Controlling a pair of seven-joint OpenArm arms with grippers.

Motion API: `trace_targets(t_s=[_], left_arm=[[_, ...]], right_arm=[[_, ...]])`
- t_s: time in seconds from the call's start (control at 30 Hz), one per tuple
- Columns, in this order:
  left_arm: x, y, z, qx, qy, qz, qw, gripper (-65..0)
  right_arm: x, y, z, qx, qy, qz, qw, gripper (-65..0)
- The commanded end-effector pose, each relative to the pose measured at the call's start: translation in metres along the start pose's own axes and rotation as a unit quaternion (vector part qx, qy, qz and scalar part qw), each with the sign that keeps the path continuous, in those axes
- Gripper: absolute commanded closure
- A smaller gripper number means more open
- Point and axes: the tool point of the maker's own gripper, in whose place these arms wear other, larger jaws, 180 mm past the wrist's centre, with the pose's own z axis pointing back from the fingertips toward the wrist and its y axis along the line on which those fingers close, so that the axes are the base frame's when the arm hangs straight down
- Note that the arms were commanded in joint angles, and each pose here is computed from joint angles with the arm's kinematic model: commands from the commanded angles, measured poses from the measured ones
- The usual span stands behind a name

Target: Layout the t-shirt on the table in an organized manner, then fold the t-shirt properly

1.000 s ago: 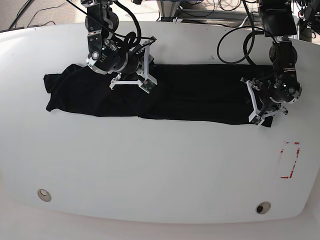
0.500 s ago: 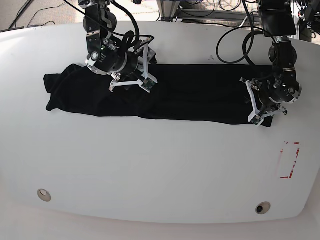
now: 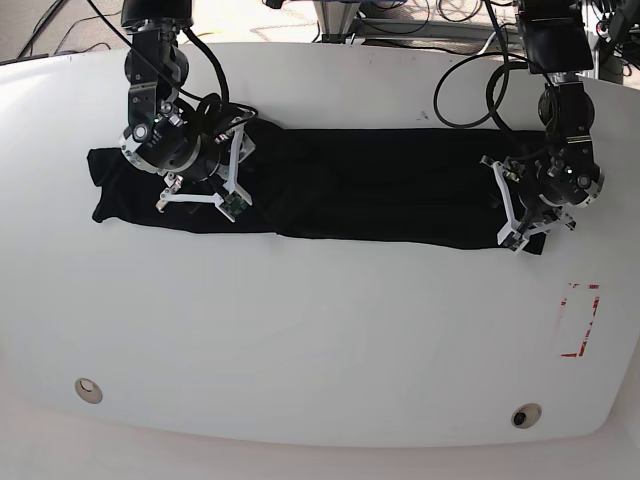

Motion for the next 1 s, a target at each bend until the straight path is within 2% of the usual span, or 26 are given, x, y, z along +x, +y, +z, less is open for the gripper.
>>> trace_targets(t_s=[0.0, 0.1, 0.3, 0.5, 0.6, 0.63, 0.73, 0.83, 0.97], left_arm=[[0.019, 0.009, 0.011, 0.015, -0.031, -0.010, 0.999, -25.7], [0.030, 0.010, 0.019, 0.024, -0.048, -0.018, 0.998, -25.7], [0.064, 0.007, 0.045, 0.033, -0.111, -0.035, 0.993, -25.7], [0.065, 0.013, 0.057, 0.052, -0.126, -0.024, 0.990, -25.7], [0.063, 0.022, 0.062, 0.064, -0.135, -0.004, 0.989, -25.1], [0.063, 0.025, 0.064, 0.068, -0.146, 0.009, 0.987, -22.9], [0.057, 0.032, 0.067, 0.078, -0.158, 0.032, 0.984, -13.6], [0.055, 0.033, 0.069, 0.080, -0.167, 0.039, 0.982, -6.3], [0.055, 0.034, 0.069, 0.084, -0.167, 0.037, 0.982, -6.0]], right_arm=[[0.003, -0.021, 0.005, -0.021, -0.005, 0.011, 0.9997, -34.9], [0.001, -0.033, 0.006, -0.033, -0.002, 0.013, 0.9994, -34.9], [-0.019, -0.082, 0.028, -0.097, -0.001, -0.040, 0.9945, -34.9], [-0.033, -0.106, 0.043, -0.130, -0.002, -0.078, 0.9884, -33.1], [-0.035, -0.106, 0.044, -0.132, -0.007, -0.086, 0.9875, -22.7], [-0.034, -0.104, 0.043, -0.130, -0.016, -0.087, 0.9875, -16.5], [-0.036, -0.094, 0.039, -0.119, -0.023, -0.087, 0.9887, -4.9], [-0.032, -0.085, 0.033, -0.110, -0.033, -0.096, 0.9887, -1.4], [-0.031, -0.080, 0.030, -0.104, -0.038, -0.102, 0.9886, -2.5]])
